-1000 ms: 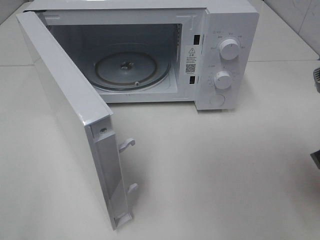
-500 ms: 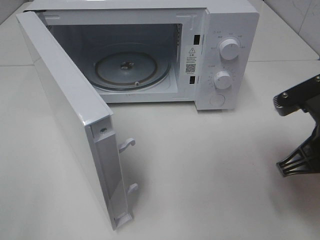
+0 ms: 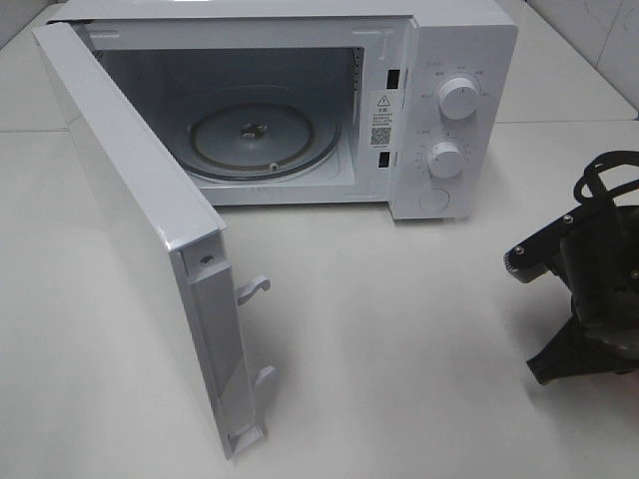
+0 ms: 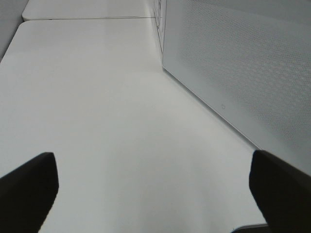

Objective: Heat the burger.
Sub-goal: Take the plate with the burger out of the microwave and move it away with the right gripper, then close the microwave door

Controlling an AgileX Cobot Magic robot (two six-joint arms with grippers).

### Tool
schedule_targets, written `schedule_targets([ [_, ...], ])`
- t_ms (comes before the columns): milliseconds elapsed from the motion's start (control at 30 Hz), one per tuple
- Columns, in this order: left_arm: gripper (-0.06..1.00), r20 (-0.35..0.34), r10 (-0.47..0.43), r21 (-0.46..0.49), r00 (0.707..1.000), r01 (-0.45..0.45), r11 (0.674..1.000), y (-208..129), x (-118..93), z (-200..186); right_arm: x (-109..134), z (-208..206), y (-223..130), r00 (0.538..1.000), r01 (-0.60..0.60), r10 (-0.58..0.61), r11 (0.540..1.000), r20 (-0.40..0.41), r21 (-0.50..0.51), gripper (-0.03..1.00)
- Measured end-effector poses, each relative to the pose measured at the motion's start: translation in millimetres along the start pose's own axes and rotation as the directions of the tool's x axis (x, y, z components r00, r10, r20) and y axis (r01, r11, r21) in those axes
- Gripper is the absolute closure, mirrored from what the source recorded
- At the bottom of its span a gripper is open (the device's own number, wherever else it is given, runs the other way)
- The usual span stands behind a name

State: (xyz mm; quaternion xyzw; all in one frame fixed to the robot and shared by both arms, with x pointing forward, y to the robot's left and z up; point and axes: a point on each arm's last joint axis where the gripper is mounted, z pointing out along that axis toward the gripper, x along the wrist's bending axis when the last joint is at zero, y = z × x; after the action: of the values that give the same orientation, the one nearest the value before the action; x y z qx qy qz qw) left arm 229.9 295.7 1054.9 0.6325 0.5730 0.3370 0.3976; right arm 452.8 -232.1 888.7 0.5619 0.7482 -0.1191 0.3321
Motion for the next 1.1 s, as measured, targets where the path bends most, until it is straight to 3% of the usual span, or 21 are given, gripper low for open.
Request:
schedule_targets([
  [100,-0.04,0.0,0.0,0.0,1.0,0.0,1.0,0,0,0,-4,13,0,0.999,-0.05,0.05,0.998,0.002,0.033,0.89],
  [667,-0.04,0.0,0.0,0.0,1.0,0.0,1.0,0,0,0,-14,29,2,0.998,-0.055,0.056,0.998,-0.028,0.03,0.86],
  [867,-0.04,0.0,0.0,0.0,1.0,0.0,1.0,0,0,0,-13,28,0,0.998,-0.052,0.055,0.996,-0.035,0.068,0.71],
  [900,-0.04,0.0,0.0,0.0,1.0,0.0,1.0,0,0,0,-13,27,0,0.997,-0.066,0.069,0.995,-0.042,0.077,0.64],
  [1100,-0.04,0.0,0.0,0.0,1.0,0.0,1.0,0,0,0,-22,12,4,0.989,-0.117,0.121,0.992,-0.083,0.049,0.51],
])
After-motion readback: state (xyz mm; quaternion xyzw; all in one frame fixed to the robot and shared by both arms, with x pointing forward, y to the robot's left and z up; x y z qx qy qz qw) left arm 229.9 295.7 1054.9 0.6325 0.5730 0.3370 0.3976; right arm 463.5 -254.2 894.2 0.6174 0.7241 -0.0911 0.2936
